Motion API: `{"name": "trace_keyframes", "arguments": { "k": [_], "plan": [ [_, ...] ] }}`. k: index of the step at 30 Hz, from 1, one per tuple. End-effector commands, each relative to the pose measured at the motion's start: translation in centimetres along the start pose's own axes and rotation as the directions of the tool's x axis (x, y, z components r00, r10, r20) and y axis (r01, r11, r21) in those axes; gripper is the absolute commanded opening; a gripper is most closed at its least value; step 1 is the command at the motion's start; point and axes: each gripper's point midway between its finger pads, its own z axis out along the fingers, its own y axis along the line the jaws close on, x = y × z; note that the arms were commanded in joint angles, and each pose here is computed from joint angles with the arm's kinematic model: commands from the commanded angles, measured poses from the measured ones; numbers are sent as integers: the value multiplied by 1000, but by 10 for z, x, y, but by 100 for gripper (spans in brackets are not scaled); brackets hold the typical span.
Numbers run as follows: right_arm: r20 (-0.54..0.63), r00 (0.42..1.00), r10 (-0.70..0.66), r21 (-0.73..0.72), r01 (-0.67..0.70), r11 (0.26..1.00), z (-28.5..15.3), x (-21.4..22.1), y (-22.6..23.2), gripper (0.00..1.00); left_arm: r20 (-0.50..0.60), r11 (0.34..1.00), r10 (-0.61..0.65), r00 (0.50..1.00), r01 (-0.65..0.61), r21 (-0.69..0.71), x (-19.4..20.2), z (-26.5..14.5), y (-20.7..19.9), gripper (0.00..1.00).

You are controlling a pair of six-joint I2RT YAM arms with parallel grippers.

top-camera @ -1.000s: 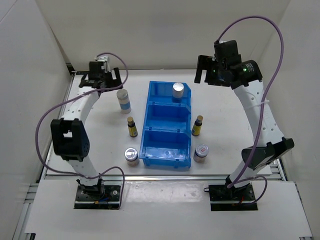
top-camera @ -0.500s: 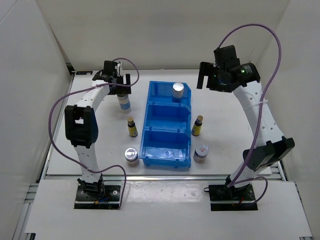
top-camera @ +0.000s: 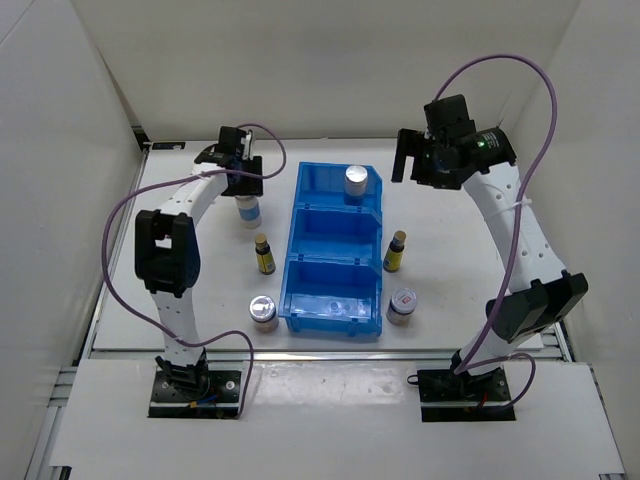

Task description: Organize the condiment bottles

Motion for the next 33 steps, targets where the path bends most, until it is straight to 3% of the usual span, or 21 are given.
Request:
{"name": "trace_keyframes", "arguments": {
  "k": [1,2,6,11,18,22,28,33],
  "plan": [
    [0,1000,-12,-3,12,1000,-7,8,-5,100,184,994,38,982,-19,-104,-56,-52,-4,34],
    [-16,1000,-14,-8,14,1000,-4,12,-4,100,211,992,43,977,-16,-127,-66,-60,-5,26],
    [-41,999,-16,-21,15,1000,-10,25,-6,100,431,992,14,902,43,-121,-144,-122,-17,11],
    [-77,997,-12,-26,10,1000,-8,39,-10,100,545,999,44,837,-36,-25,-182,-160,-78,11],
    [-90,996,-23,-33,20,999,-6,43,-10,100,486,966,83,870,-189,174,-153,-141,-161,13],
    [-89,996,-16,-4,16,1000,-8,44,-18,100,439,942,78,895,-210,263,-135,-127,-191,14],
    [-108,994,10,11,-8,1000,-9,56,-25,100,343,927,85,935,-200,316,-104,-96,-205,23],
    [-163,987,7,-8,-9,1000,-2,72,-23,100,250,926,109,962,-190,328,-74,-63,-206,37]
  ]
}}
